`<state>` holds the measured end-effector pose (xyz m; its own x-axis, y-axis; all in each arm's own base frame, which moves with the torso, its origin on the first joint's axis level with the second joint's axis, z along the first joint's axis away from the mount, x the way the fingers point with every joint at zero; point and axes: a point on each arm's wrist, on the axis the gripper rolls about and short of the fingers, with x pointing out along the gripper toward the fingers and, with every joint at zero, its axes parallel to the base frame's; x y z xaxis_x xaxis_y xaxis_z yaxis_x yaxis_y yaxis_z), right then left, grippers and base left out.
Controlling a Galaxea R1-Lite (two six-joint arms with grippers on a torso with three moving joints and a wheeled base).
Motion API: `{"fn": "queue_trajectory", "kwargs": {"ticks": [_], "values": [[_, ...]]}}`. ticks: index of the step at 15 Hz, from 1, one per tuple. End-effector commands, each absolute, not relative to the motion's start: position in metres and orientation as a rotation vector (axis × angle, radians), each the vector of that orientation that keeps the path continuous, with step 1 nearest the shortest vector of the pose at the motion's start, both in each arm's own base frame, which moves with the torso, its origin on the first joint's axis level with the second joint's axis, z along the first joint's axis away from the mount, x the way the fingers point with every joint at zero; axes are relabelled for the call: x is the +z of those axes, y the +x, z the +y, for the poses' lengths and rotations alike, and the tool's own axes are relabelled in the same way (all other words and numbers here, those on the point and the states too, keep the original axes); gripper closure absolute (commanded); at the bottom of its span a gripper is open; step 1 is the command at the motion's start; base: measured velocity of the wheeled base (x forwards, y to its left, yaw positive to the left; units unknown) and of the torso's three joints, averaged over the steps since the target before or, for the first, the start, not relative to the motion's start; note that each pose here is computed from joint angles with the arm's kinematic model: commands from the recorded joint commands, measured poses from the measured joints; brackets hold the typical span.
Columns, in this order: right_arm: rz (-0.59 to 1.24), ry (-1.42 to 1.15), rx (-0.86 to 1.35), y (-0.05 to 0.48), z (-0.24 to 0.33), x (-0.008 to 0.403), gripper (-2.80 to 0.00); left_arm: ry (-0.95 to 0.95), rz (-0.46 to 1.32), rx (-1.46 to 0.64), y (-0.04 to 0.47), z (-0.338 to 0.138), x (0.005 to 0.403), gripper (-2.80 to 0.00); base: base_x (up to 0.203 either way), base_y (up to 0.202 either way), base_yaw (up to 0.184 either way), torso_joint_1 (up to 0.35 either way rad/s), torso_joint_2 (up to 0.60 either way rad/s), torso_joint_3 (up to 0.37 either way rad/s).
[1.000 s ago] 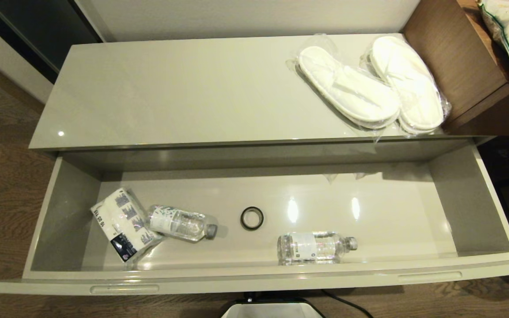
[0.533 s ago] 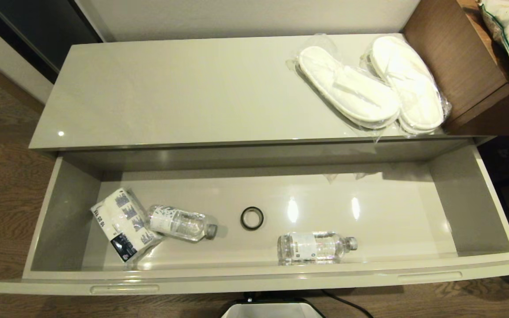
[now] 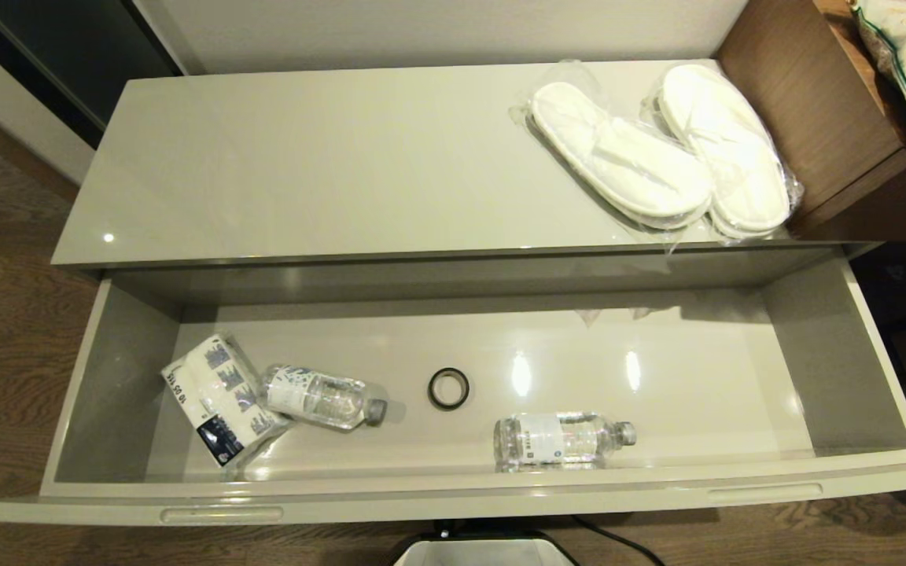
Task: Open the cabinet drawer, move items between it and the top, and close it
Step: Pick up the disposable slippers on the table
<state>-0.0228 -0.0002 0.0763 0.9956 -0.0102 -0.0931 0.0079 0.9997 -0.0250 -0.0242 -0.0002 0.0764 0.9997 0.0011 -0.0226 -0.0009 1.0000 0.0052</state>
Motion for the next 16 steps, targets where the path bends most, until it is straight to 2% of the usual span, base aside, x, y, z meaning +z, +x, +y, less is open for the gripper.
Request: {"fn": "queue_trajectory", "kwargs": {"ticks": [1,16], "values": [[0.096,-0.02,-0.012,-0.0226,-0.0003,0.0765,0.0,0.004,0.021,0.001,-0.0242,-0.0003,0.0765,0.0,0.0,0.0,0.0,0.0,0.0,0.0],[0.123,-0.032,-0.009,-0.0243,-0.0002,0.0765,0.0,0.004,0.023,0.001,-0.0242,-0.0003,0.0763,0.0,0.0,0.0,0.0,0.0,0.0,0.0]]}}
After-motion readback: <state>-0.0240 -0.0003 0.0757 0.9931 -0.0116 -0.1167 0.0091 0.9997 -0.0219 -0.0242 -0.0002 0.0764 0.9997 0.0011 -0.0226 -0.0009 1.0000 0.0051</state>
